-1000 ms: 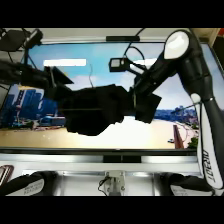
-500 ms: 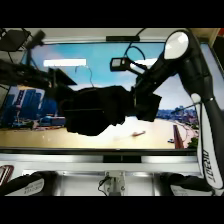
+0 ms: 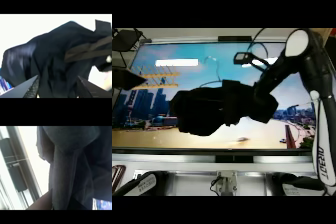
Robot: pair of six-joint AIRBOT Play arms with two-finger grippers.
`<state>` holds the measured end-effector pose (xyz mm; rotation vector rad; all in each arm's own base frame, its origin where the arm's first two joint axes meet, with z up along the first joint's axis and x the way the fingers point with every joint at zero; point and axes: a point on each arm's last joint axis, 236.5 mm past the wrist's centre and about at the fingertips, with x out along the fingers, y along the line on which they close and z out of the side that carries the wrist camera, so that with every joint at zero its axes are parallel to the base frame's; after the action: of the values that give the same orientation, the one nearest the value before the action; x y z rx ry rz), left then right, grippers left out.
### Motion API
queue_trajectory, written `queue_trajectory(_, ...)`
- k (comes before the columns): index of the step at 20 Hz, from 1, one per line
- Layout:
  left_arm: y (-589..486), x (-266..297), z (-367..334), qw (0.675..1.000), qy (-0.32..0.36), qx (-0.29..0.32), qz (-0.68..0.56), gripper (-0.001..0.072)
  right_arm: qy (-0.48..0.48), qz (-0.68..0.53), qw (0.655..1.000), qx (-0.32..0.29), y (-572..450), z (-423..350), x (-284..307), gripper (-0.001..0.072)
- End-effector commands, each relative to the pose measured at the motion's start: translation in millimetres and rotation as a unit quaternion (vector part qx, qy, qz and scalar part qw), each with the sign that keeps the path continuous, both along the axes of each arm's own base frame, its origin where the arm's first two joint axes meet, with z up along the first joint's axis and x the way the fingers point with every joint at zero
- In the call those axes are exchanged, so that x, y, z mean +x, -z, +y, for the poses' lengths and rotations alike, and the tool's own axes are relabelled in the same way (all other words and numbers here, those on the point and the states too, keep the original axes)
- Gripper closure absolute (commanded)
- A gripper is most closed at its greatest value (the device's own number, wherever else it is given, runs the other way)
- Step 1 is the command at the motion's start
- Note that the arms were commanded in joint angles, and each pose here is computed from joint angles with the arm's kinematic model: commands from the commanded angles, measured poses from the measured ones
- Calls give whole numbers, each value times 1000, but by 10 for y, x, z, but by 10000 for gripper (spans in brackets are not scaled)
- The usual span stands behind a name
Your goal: Fold the shirts.
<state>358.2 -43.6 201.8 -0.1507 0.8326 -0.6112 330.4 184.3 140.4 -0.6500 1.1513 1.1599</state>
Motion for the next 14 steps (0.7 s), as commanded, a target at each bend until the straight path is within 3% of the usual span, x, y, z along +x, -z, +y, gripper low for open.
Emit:
queue_trajectory(1,821,-463,-84,993,-35,-22,113,183,45,5,999,7,-17,-177,107,648)
queue_trajectory(4,1655,-766,-673,988,-23,-39,145,176,41,4,999,8,-18,-145,100,648)
queue_trajectory(6,2052,-876,-995,987,-12,-31,155,130,36,8,999,20,-40,-94,78,648)
queue_trajectory(7,2149,-846,-1114,988,-19,-28,148,91,36,9,999,18,-36,-100,73,647)
queue_trajectory(14,1920,-170,-1118,995,-101,-24,12,96,35,10,999,22,-44,-85,65,647)
